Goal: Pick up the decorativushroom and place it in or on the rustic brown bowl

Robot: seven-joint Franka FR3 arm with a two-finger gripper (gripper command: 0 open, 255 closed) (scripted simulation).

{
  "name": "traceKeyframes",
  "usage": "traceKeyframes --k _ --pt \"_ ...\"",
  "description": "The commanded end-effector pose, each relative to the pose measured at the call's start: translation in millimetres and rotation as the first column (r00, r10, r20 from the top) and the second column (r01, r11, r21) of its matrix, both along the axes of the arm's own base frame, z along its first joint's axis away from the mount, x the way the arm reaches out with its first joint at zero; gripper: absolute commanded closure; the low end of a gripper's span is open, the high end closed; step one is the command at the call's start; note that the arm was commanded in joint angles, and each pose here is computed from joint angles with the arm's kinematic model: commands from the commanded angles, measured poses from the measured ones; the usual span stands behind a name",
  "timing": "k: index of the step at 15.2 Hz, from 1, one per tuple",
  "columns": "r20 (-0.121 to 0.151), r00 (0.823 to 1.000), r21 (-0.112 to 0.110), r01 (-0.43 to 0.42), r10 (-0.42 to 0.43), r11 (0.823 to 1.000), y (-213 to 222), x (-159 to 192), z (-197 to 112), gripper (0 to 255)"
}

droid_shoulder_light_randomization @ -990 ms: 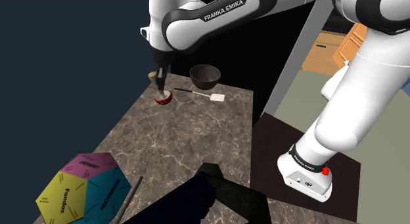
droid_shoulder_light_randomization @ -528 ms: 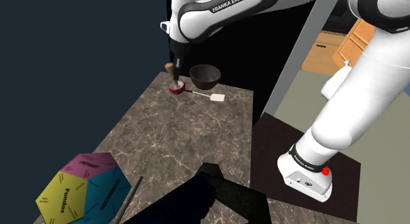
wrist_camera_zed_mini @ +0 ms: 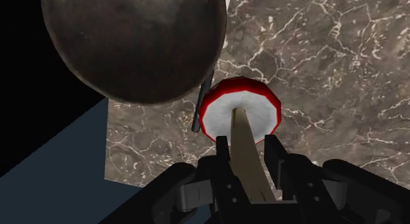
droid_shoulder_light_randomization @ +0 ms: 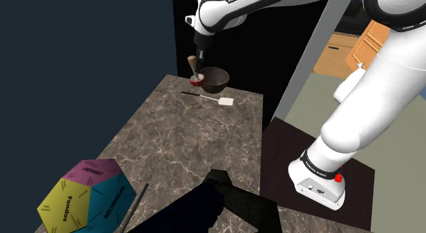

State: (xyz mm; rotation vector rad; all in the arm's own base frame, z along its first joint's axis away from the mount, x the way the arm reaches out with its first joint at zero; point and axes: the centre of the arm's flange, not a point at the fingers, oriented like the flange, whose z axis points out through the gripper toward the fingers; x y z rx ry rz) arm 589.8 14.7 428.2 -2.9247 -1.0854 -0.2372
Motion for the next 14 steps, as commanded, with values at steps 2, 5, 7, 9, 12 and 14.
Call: traceKeyframes --k 2,5,7,9,12,14 --pt "0.000 1.000 0.000 -0.001 0.001 1.000 -40 3 -1 255" --pt "0.000 1.000 0.000 -0.001 0.001 1.000 -79 7 -1 255" --pt "0.000 1.000 0.000 -0.001 0.001 1.000 -105 10 -1 255" --pt "0.000 1.000 0.000 -0.001 0.001 1.000 -123 12 -6 255" --pt "0.000 1.000 0.000 -0.001 0.001 1.000 -123 12 -22 255" --pt "0.000 1.000 0.000 -0.001 0.001 1.000 -123 12 -32 255"
